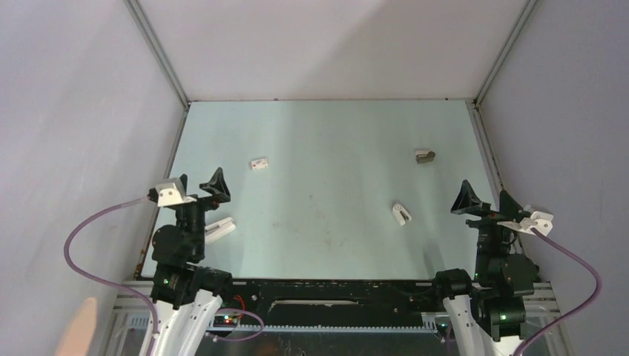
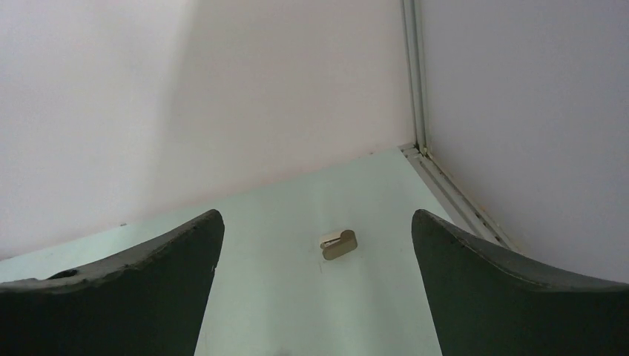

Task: Load the staples into the stapler

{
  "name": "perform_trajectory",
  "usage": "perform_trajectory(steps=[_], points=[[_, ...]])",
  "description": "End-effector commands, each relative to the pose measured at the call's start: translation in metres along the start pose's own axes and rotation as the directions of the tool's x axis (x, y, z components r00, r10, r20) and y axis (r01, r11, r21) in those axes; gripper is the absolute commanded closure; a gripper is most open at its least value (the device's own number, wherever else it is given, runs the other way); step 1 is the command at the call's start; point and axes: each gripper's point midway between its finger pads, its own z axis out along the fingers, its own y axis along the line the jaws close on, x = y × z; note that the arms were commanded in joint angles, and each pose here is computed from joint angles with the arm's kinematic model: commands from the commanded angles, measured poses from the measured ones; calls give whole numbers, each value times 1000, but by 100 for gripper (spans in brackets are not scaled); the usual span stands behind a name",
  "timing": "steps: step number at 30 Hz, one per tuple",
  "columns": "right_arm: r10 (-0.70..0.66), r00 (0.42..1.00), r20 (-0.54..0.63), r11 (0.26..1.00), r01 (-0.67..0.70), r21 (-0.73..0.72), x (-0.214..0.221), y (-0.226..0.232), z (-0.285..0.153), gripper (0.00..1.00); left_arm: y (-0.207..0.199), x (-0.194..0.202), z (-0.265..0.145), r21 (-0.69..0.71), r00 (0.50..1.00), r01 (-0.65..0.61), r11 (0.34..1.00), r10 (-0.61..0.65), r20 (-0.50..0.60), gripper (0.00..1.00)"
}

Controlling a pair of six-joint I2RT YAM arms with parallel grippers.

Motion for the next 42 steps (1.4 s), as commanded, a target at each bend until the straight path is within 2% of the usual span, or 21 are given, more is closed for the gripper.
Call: perform_trajectory(steps=[1,8,14,20,23,27,28,29,30,32,39,42], points=[[60,991,120,998,-61,10,-34,-7,-24,0,1,-9,8,-23,1000,-3,1000,3,-14,2],[90,991,103,996,-91,0,-32,-6,-25,0,0,10,21,-42,991,-48,998,42,-123,2],[121,989,87,992,-117,-49,-30,3,-25,0,-1,37,42,-58,944,-131,990,106,-313,2],[143,987,68,985,-136,-102,-29,13,-26,0,-8,89,71,0,796,-247,969,202,-571,2],[144,988,63,984,-136,-118,-28,15,-26,0,-12,121,83,68,678,-292,954,257,-689,2],[147,988,55,980,-138,-145,-28,20,-27,0,-25,164,98,184,496,-285,941,309,-811,2],[146,988,53,979,-137,-149,-27,21,-27,0,-28,170,105,191,470,-282,940,309,-827,2],[146,988,52,979,-136,-154,-27,21,-27,0,-27,187,107,197,413,-282,939,304,-859,2],[144,988,52,979,-135,-153,-27,21,-27,0,-29,194,112,193,393,-278,941,295,-871,2],[141,989,53,979,-131,-155,-28,21,-28,0,-30,209,121,163,372,-272,948,260,-891,2],[143,988,50,978,-133,-160,-27,22,-28,0,-21,251,148,-95,372,-295,951,23,-928,2],[141,989,47,978,-132,-160,-26,22,-28,0,-23,267,155,-170,400,-272,947,-49,-915,2]])
